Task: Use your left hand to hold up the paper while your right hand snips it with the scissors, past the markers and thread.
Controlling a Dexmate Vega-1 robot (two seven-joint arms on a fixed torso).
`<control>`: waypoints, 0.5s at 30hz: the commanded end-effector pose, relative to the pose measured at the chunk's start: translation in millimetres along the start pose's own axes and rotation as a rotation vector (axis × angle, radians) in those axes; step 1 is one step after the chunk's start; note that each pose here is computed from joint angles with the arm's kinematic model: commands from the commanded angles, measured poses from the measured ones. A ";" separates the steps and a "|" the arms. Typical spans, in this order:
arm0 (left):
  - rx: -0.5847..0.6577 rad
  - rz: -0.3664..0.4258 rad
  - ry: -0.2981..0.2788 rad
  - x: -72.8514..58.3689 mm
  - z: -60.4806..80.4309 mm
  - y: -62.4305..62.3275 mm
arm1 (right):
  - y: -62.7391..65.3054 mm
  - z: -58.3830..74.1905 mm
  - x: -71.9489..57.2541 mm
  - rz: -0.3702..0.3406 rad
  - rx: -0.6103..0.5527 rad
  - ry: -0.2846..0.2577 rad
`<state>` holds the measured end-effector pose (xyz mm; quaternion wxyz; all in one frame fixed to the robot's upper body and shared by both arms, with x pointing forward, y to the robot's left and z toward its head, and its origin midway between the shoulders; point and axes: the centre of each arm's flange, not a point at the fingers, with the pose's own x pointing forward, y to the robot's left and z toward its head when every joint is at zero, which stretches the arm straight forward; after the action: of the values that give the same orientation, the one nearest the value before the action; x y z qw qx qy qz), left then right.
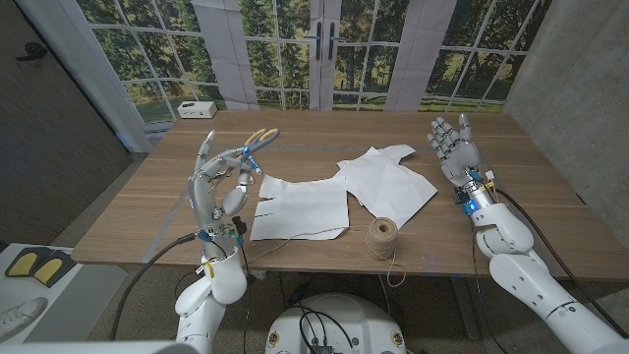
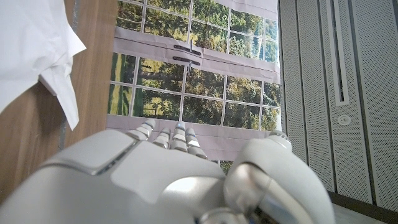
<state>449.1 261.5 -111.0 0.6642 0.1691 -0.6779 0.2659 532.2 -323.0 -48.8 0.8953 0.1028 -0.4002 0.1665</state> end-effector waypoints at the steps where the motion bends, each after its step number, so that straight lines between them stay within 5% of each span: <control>1: -0.035 -0.072 0.021 2.2 2.3 -4.5 | 6.7 5.1 -2.4 0.034 -0.020 0.007; 15: -0.027 -0.130 0.025 9.0 1.2 -3.4 | 17.7 9.7 -0.7 0.085 -0.065 0.016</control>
<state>448.8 258.5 -104.7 0.6801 0.1862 -0.6711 0.2291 523.4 -316.2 -45.4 0.8944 0.0751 -0.4015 0.1823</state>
